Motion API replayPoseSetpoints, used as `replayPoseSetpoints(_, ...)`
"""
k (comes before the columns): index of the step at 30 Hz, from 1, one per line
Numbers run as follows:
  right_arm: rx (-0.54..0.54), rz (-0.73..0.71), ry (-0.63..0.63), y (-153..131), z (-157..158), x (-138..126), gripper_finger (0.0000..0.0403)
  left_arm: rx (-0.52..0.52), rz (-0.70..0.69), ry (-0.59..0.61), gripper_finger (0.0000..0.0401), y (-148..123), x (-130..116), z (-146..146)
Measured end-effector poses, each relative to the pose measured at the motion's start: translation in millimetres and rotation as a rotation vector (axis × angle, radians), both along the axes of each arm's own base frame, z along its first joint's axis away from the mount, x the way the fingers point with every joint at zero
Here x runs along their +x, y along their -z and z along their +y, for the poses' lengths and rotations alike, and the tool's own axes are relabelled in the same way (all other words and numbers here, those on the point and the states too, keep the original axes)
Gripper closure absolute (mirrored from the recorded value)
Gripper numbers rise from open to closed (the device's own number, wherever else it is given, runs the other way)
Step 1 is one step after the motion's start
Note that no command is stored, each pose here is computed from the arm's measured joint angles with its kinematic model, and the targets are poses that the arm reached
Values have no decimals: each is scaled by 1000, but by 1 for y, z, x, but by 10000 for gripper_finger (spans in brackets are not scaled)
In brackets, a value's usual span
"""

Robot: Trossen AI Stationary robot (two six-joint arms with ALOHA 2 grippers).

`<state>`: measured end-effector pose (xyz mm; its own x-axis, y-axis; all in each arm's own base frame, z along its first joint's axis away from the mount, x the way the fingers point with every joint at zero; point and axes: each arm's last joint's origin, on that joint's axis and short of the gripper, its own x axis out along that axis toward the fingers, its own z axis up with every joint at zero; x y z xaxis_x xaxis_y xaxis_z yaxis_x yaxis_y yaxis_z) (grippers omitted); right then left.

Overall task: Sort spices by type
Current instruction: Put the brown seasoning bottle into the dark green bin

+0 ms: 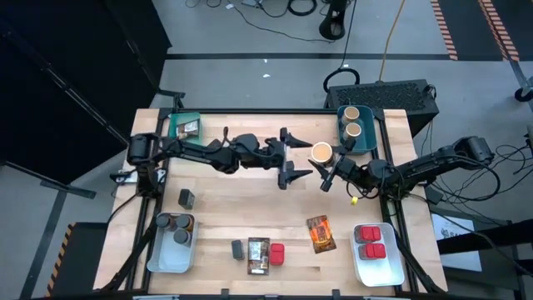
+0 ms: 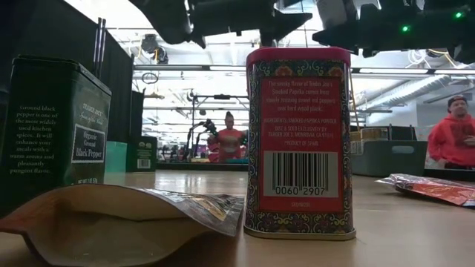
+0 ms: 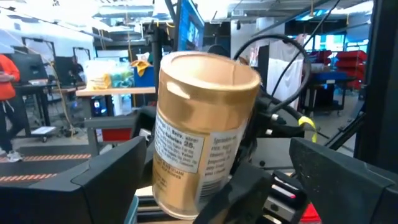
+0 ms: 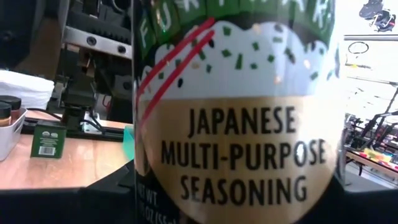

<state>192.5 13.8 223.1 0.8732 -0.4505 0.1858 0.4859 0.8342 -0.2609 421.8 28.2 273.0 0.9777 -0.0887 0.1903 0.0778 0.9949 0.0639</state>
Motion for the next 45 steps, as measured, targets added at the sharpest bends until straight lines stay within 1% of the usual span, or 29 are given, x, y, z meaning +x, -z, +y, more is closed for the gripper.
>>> replayPoseSetpoints(7, -6, 13, 0, 2, 0, 1, 160, 4, -42, 3, 6, -9, 17, 2)
replayPoseSetpoints(11, -7, 12, 1, 1, 0, 1, 160, 2, -19, 5, 6, -3, 29, 3)
replayPoseSetpoints(15, -6, 13, 1, 1, 0, 1, 160, 5, -27, -4, 9, -2, 34, 3)
replayPoseSetpoints(18, -6, 12, 1, 1, 0, 1, 160, 19, -32, -13, 27, -3, 34, 4)
replayPoseSetpoints(24, 0, 0, 0, 0, 0, 1, 160, 30, -33, -16, 92, -6, 35, 4)
replayPoseSetpoints(26, 1, -3, 0, 0, 0, 1, 160, 44, -36, -19, 108, -7, 36, 3)
replayPoseSetpoints(28, 0, -2, 0, 0, 0, 1, 160, 57, -38, -20, 114, -7, 36, 3)
replayPoseSetpoints(30, 0, -3, 1, 0, 0, 1, 160, 59, -46, -21, 111, -8, 35, 2)
replayPoseSetpoints(33, -3, 5, 1, 2, 0, 2, 160, 87, -38, -39, 107, -7, 36, 3)
replayPoseSetpoints(36, 16, 10, 3, 3, 0, 2, 146, 97, -26, -62, 119, -6, 36, 2)
replayPoseSetpoints(41, 49, 6, 10, 4, 0, 2, 113, 95, -15, -83, 120, -7, 35, 5)
replayPoseSetpoints(44, 66, 4, 62, 4, -1, 1, 105, 123, -16, -107, 120, -10, 34, 5)
replayPoseSetpoints(45, 71, 5, 85, 5, -1, 1, 104, 136, 8, -126, 120, -12, 32, 6)
